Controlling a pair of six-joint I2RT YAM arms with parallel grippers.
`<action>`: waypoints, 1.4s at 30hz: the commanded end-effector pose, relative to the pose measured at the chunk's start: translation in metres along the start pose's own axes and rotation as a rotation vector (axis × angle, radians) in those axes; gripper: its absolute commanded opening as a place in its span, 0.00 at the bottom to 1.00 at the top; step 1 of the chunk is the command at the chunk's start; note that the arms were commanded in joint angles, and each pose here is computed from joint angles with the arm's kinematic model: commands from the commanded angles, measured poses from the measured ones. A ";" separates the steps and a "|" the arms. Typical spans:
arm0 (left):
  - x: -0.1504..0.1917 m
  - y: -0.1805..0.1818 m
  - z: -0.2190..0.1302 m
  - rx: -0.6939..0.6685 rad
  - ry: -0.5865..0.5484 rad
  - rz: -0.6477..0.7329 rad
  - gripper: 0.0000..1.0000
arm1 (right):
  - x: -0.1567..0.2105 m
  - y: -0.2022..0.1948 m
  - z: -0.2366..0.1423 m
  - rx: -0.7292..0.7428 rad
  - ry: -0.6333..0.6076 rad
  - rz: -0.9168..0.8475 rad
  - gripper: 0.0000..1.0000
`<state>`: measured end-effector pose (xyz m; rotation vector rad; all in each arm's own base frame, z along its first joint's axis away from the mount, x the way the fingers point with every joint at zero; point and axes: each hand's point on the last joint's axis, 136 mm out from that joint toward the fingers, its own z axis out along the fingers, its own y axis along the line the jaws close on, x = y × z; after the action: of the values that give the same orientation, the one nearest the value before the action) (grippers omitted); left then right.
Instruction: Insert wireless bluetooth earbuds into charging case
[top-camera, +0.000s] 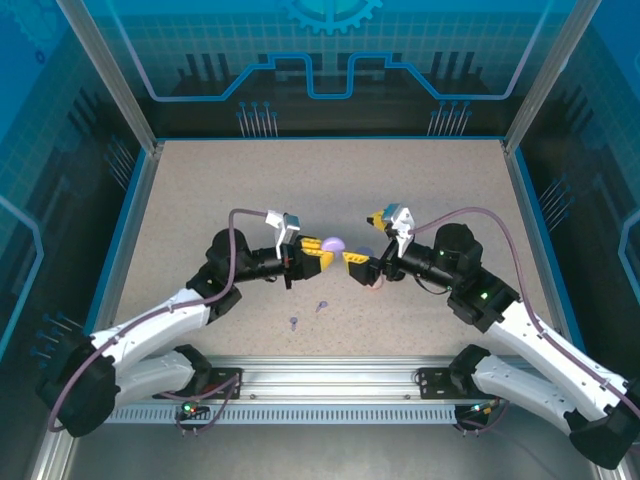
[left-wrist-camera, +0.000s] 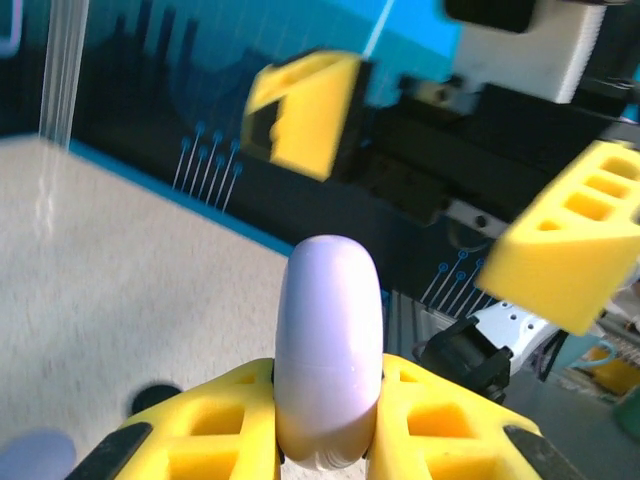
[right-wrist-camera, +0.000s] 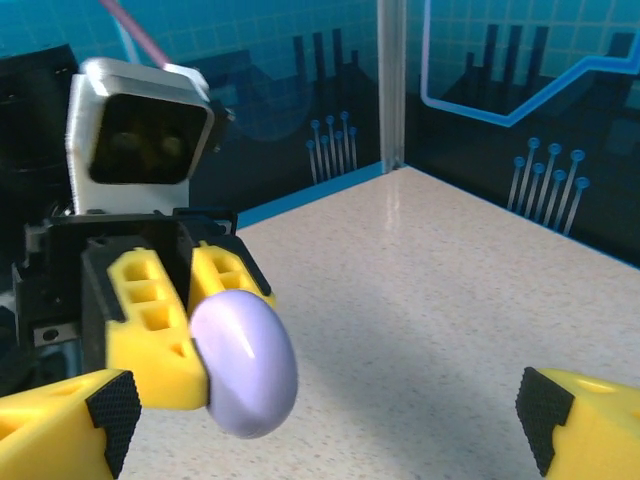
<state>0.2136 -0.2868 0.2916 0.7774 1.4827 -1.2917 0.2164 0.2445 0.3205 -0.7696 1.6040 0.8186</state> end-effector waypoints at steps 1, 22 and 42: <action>-0.032 -0.013 -0.006 -0.006 -0.128 0.231 0.07 | -0.040 0.015 -0.003 -0.087 -0.105 0.033 1.00; -0.037 -0.023 -0.007 0.031 -0.147 0.258 0.04 | -0.039 0.005 0.015 -0.058 -0.073 0.037 1.00; -0.036 -0.022 -0.009 0.022 -0.150 0.262 0.03 | -0.047 0.006 0.019 -0.070 -0.058 0.003 1.00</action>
<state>0.2083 -0.2812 0.3223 0.8288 1.2819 -1.1741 0.2332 0.2678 0.3562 -0.7640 1.5716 0.8923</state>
